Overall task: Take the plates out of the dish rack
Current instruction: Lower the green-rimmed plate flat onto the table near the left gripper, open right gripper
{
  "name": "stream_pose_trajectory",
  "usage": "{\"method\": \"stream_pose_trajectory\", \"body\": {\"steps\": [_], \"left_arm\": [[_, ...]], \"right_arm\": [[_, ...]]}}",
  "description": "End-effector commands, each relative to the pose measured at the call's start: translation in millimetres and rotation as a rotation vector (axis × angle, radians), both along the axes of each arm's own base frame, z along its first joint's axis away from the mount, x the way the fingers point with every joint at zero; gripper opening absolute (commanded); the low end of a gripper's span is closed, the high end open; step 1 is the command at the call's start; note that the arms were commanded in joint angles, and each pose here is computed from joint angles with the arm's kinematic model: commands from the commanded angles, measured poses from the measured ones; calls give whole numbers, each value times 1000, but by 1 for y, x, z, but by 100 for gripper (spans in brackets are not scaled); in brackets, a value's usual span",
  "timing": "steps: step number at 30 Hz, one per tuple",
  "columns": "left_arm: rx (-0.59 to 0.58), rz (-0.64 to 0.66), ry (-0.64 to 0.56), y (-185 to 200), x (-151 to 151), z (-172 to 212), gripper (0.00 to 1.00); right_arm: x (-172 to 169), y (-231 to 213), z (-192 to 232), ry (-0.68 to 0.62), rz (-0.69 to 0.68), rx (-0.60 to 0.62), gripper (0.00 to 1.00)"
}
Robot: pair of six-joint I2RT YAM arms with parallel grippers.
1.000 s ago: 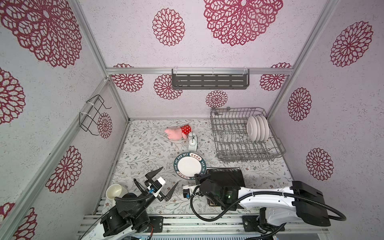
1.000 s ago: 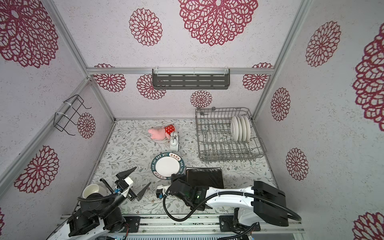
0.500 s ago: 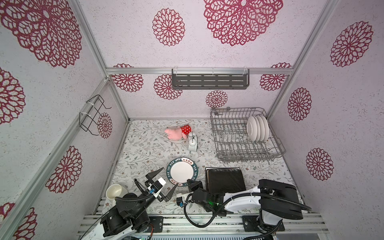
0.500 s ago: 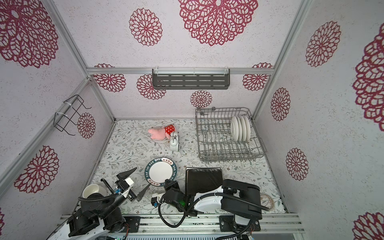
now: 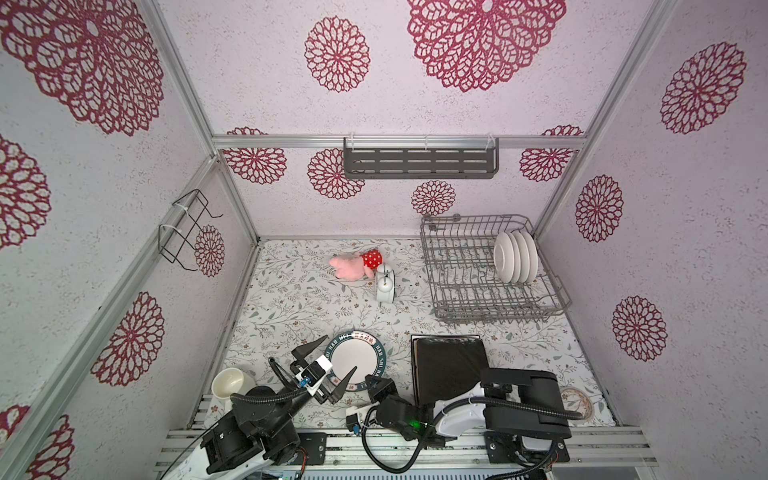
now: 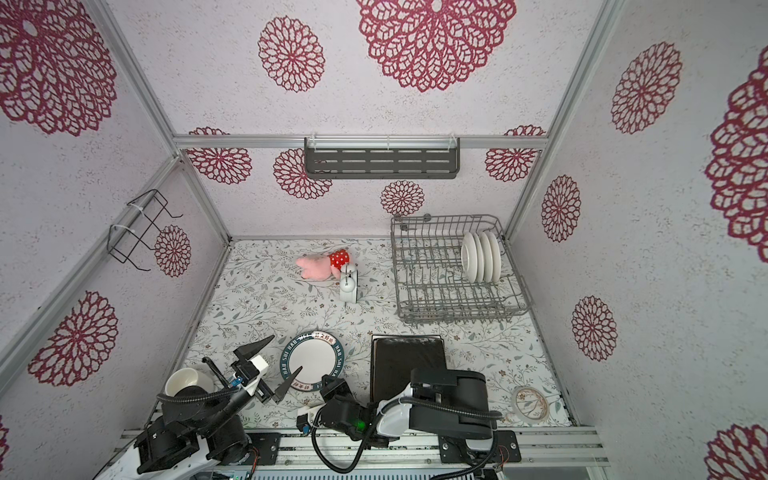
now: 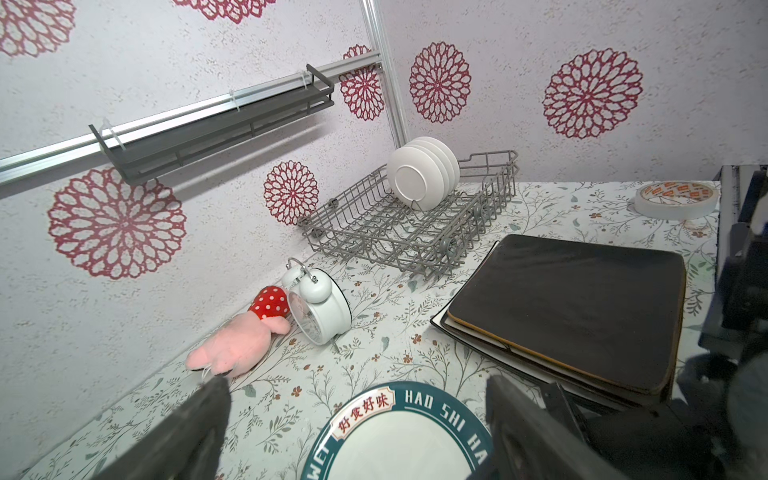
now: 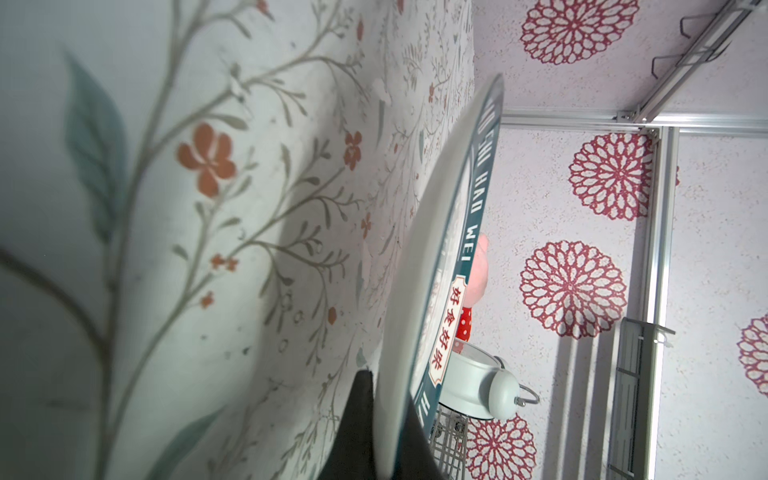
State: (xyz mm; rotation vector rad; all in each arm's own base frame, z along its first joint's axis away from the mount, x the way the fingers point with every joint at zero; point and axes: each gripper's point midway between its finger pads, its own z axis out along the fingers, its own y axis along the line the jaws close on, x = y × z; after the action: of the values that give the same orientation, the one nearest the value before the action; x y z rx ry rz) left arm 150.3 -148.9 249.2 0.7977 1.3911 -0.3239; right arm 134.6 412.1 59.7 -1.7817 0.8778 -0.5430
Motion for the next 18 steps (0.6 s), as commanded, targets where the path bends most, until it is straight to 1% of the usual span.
{"method": "stream_pose_trajectory", "body": {"steps": [1, 10, 18], "left_arm": [[12, -18, -18, -2, -2, -2, 98], [15, -30, -17, -4, -4, -2, 97], [15, -33, -15, -4, -4, -3, 97]], "right_arm": [[-4, 12, 22, -28, -28, 96, 3], [-21, 5, 2, 10, -23, 31, 4], [-27, -4, -10, 48, -35, -17, 13]]}}
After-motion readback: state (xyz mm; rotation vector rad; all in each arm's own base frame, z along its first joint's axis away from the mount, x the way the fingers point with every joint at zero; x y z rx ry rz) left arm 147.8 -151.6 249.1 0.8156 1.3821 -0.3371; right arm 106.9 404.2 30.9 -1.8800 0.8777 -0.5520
